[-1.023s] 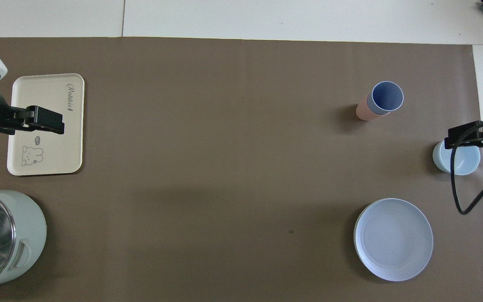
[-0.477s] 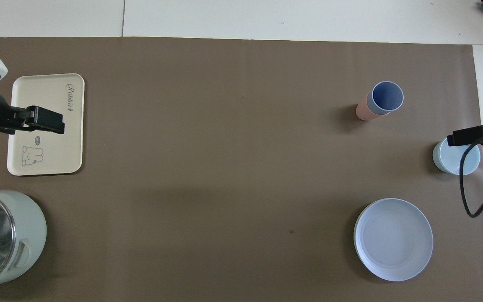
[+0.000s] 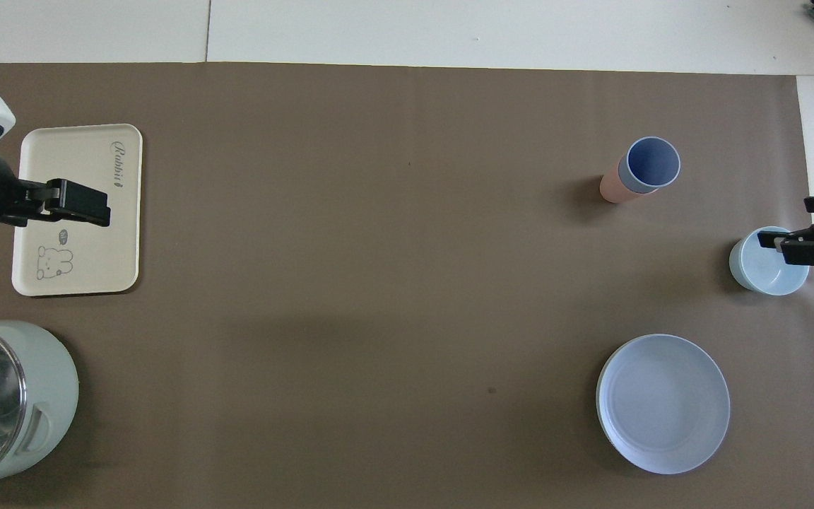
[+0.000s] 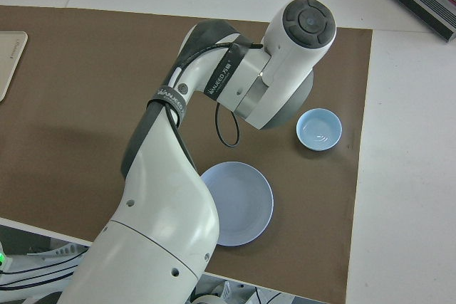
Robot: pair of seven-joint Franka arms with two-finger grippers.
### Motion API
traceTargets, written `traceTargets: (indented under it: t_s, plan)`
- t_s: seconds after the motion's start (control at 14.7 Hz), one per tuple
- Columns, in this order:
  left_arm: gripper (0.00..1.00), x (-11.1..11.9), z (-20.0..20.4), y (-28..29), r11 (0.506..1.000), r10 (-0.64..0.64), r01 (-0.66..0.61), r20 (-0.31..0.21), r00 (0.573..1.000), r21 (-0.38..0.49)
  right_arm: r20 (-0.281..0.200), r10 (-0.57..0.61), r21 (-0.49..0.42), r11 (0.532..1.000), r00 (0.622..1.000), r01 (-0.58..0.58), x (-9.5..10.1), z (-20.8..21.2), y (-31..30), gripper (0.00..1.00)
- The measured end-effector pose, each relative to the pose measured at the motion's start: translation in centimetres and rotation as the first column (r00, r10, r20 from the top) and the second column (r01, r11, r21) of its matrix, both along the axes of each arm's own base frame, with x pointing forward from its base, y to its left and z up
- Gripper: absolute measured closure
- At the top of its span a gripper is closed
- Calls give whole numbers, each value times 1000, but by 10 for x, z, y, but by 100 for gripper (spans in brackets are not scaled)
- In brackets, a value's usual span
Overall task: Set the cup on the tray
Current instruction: 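Move the right gripper toward the pink cup farther from the robot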
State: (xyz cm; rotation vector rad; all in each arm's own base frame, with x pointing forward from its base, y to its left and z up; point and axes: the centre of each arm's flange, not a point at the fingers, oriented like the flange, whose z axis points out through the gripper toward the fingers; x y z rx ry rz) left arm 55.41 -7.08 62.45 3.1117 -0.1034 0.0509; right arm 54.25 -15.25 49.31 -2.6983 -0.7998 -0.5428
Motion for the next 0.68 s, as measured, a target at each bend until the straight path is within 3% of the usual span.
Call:
traceTargets:
  t_s: [0.27,0.68]
  plan:
    - [0,2,-3,0,1000,1,-1,11,1000,-1,177,132,142,977,975,-158,13,-90,-39,0]
    - [0,3,-4,2,1000,4,-4,14,1000,-2,364,165,278,920,917,-276,37,-173,-18,0]
